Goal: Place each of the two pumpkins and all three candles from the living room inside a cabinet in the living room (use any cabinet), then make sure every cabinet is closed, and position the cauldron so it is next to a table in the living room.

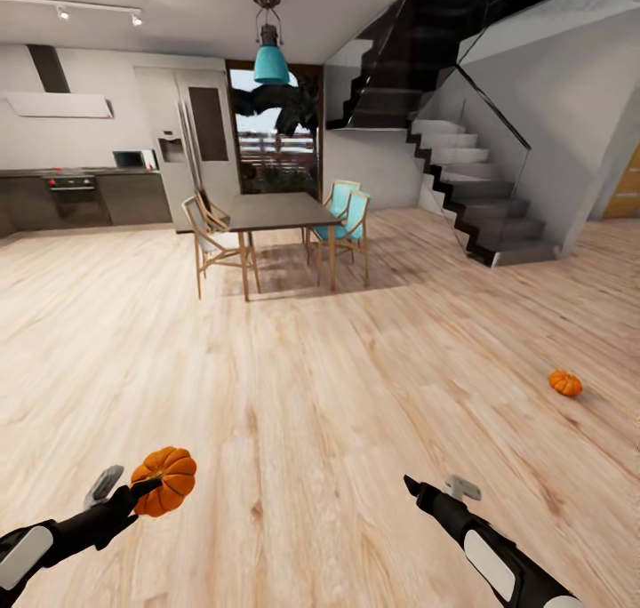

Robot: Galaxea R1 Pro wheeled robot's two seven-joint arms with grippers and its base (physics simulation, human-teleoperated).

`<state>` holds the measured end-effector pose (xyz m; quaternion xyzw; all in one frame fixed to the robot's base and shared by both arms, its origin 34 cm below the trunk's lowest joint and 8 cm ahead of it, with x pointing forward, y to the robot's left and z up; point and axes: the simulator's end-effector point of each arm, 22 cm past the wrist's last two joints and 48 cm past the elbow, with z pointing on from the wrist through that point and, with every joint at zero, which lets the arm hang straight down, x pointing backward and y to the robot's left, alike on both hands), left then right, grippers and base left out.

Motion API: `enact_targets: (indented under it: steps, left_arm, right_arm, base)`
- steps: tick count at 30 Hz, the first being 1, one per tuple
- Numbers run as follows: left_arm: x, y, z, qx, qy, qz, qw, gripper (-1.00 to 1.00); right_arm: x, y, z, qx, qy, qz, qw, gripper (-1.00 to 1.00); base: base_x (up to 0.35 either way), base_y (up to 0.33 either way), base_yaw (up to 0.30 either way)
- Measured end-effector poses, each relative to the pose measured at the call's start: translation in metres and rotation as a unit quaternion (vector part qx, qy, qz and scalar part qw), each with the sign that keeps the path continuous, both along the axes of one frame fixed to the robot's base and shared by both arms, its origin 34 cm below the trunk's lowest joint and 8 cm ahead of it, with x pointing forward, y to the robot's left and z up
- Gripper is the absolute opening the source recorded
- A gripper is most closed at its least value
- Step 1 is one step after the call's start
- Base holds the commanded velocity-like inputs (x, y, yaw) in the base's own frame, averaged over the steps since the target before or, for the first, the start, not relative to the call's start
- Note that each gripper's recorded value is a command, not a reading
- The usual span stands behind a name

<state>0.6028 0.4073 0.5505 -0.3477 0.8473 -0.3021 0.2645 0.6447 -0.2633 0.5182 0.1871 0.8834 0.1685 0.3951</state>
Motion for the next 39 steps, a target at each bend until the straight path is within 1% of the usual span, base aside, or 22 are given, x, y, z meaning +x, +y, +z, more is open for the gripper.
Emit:
enact_targets:
  steps: [8,18,39]
  left_arm:
    - [0.0,0.001,0.0,0.0,0.0,0.0,1.0,-1.0]
    - [-0.001,0.0,-0.001,0.0,0.001,0.0,1.0,-1.0]
    - [-0.006,-0.001,-0.015,0.0,0.016,-0.001,0.9999,-1.0]
  right_arm:
    - [0.0,0.0,0.0,0.0,0.0,0.0,1.0,1.0]
    - [0.0,0.0,-0.001,0.0,0.0,0.0,1.0,1.0]
    - [-0.007,0.0,-0.016,0.001,0.017,0.0,0.9998,1.0]
  base:
    - [0.342,0.02,-0.253]
    - [0.342,0.078,-0.063]
    - [0.342,0.103,-0.155]
